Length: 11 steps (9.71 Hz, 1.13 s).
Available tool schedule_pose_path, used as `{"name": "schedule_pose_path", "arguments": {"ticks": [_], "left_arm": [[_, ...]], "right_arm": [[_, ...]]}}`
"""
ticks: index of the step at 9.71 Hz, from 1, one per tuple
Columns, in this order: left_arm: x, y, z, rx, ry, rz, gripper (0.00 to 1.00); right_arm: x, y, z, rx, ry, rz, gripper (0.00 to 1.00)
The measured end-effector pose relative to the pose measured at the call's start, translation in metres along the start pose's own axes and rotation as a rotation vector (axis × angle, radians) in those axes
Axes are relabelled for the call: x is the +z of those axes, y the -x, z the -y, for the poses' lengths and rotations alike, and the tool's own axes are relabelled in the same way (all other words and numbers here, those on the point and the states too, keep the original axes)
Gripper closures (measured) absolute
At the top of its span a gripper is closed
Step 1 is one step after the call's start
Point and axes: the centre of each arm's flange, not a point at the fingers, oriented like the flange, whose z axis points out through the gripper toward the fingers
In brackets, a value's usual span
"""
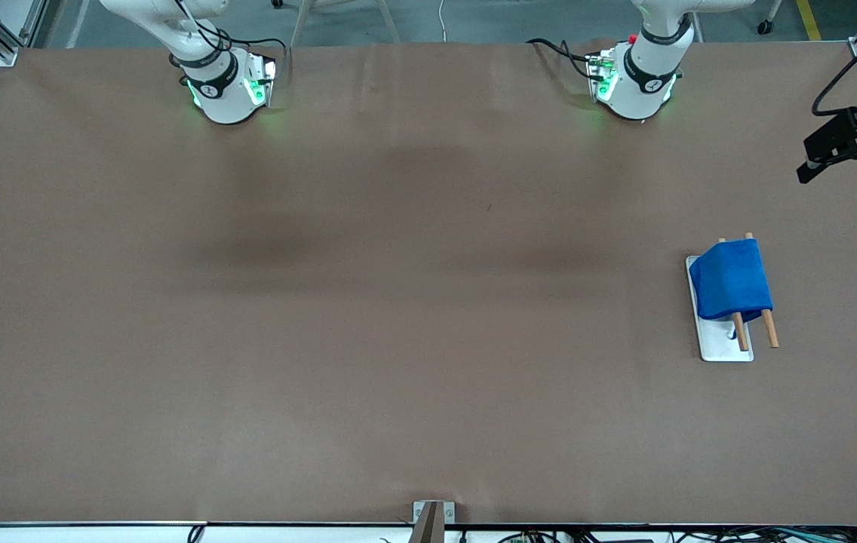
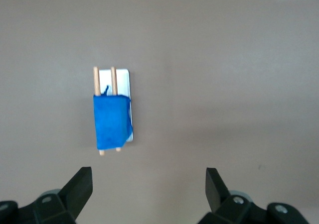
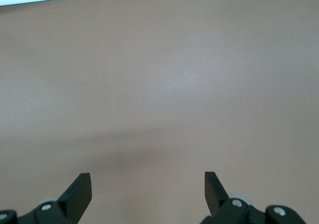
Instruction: Right arm passes towel to left arm to hang
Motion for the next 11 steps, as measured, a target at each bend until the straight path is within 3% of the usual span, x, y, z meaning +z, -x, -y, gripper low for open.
{"name": "schedule_pose_path", "arguments": {"ticks": [3,11], "left_arm": [[0.008,0.001,-0.013,-0.026,-0.007,0.030,0.00],[0.009,0.001,-0.015,-0.035,-0.025,0.033,0.00]], "right_arm": [[0.000,0.000,0.001,0.009,0.000,0.004,0.00],[0.002,0.001,0.002,0.030,0.000,0.012,0.00]]}}
